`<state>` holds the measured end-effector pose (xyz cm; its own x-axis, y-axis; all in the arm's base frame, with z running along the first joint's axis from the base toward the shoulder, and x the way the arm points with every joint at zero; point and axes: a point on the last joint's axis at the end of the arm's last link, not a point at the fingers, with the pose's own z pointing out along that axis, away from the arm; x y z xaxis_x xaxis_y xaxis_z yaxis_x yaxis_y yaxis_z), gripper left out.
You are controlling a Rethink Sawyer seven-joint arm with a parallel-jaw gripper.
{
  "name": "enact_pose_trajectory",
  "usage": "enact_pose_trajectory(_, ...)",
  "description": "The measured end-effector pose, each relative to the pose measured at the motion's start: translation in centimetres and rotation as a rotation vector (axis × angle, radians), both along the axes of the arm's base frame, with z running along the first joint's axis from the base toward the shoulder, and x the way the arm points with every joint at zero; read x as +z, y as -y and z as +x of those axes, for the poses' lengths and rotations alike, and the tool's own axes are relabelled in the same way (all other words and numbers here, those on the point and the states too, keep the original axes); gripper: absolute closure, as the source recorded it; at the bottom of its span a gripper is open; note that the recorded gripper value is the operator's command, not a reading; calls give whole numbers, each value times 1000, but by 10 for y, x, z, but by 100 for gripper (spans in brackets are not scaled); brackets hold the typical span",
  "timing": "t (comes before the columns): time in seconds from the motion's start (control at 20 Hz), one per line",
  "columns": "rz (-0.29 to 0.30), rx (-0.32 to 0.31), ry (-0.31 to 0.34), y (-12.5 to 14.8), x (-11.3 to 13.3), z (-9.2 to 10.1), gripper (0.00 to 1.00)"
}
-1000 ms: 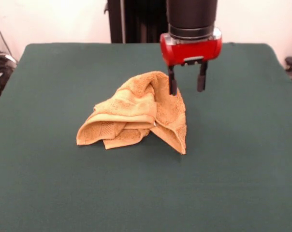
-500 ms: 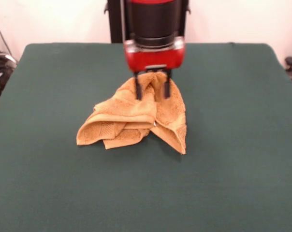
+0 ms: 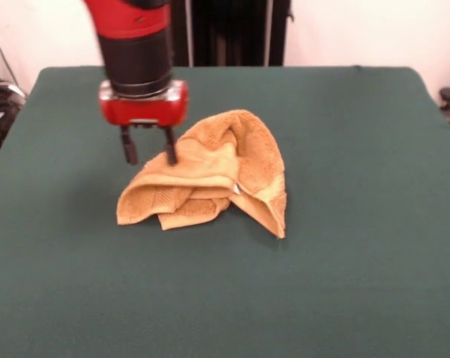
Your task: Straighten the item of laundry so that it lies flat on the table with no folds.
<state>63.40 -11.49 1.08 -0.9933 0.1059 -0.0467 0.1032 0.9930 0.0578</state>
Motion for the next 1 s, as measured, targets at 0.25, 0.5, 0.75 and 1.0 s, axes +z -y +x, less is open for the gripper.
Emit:
enact_pose_trajectory(0.25,-5,-14,-15,23,-15,-11,0)
enact_pose_trajectory(0.5,11,-3,-15,14,-20,-9,0)
enact_pose_trajectory(0.75,36,15,4,-3,-17,2,0)
enact_pose_trajectory(1.0,45,37,11,-19,-16,7,0)
